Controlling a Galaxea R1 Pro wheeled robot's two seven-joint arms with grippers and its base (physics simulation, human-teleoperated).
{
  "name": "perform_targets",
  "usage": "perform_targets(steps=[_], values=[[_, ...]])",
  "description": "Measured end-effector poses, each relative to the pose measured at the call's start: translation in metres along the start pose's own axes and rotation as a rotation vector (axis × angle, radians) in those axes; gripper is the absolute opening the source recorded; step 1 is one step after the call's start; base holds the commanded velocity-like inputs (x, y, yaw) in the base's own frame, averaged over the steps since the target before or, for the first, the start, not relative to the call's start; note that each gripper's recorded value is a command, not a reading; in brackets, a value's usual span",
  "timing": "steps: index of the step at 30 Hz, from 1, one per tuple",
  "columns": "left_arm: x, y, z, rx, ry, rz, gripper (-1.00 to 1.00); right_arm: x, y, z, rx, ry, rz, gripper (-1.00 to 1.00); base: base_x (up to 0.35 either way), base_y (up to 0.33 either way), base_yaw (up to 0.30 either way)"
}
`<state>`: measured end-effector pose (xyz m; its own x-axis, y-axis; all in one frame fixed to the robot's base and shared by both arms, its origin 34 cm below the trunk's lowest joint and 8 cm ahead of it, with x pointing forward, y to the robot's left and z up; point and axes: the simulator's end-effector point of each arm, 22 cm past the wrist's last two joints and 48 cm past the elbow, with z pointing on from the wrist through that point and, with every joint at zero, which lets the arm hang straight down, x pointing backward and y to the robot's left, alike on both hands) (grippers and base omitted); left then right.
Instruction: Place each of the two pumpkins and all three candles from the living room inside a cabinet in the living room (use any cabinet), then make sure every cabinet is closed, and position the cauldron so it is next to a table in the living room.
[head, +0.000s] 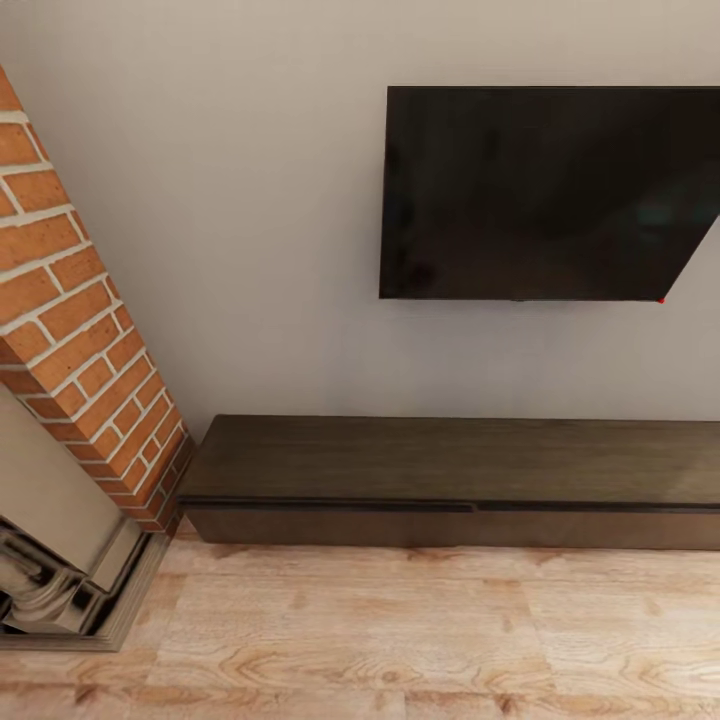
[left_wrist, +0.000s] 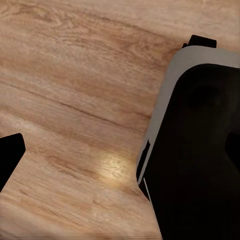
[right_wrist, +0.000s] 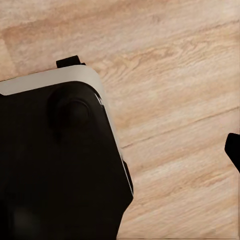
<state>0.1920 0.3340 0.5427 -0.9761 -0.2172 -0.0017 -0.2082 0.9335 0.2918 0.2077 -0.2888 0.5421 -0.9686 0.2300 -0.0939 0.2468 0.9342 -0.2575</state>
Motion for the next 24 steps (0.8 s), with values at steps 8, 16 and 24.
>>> perform_targets(steps=[8, 16, 24], values=[[0.0065, -0.0056, -0.0013, 0.01, 0.008, 0.0, 1.0, 0.009, -0.0028, -0.0006, 0.005, 0.016, -0.006, 1.0, 0.0, 0.0, 0.0], [0.0068, -0.0053, -0.0012, 0.009, 0.008, -0.001, 1.0, 0.0098, -0.003, -0.0007, 0.005, 0.017, -0.007, 1.0, 0.0, 0.0, 0.0], [0.007, -0.0059, -0.0014, 0.01, 0.008, 0.0, 1.0, 0.0097, -0.0033, -0.0006, 0.006, 0.017, -0.007, 1.0, 0.0, 0.0, 0.0]])
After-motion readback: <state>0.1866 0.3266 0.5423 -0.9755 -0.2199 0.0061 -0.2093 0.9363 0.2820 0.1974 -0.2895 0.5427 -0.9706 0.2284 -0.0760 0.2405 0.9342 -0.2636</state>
